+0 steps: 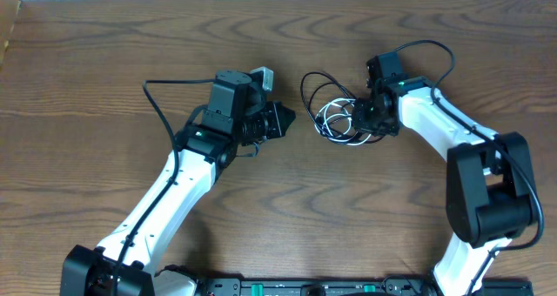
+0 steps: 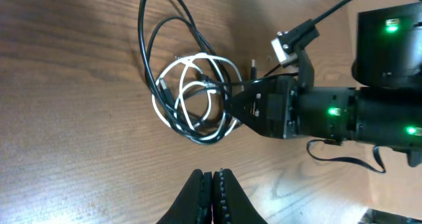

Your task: Untangle cables

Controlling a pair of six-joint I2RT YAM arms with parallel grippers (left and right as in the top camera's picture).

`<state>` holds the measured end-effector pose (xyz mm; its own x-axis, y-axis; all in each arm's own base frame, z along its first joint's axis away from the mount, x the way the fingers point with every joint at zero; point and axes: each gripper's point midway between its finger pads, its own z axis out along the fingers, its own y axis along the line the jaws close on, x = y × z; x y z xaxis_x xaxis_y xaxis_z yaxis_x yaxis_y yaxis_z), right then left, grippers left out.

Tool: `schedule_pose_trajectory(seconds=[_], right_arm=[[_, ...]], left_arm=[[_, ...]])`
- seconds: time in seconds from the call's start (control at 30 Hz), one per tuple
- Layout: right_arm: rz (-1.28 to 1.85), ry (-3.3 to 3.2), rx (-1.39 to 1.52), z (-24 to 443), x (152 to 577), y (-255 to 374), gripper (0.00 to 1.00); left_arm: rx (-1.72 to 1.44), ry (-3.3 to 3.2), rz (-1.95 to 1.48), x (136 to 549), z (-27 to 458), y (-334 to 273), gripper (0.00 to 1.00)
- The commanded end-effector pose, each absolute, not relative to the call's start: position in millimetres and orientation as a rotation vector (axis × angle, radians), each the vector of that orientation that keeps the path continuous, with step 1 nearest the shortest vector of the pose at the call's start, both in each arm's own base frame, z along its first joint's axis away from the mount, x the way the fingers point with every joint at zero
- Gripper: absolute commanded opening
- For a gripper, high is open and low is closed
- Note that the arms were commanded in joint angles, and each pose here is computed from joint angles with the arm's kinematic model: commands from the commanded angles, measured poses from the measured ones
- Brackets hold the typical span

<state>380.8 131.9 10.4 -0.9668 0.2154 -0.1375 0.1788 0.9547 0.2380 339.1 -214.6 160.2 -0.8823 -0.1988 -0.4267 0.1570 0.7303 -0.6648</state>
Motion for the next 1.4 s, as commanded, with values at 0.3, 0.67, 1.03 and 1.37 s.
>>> schedule_pose_trajectory(seconds=[0.3, 0.67, 1.03, 1.37], right_arm=[[0.818, 2.832, 0.071, 75.2, 375.3, 181.3, 0.01], [1.266, 2.649, 0.016, 157.3, 361.3, 204.3, 0.01], [1.467, 2.587, -0.063, 176.8, 351.7, 219.0, 0.01], [1.518, 2.569, -0.100, 181.7, 347.4, 222.3, 0.01]], left_arm=[[0.120, 2.433, -0.983, 333.4, 163.1, -223.9, 0.07], [0.391, 2.268, -1.098, 292.2, 220.8, -247.4, 0.08], [0.413, 2.495, -0.970, 290.6, 144.8, -263.1, 0.17], [0.693, 2.378, -0.812, 307.3, 126.5, -263.2, 0.30]])
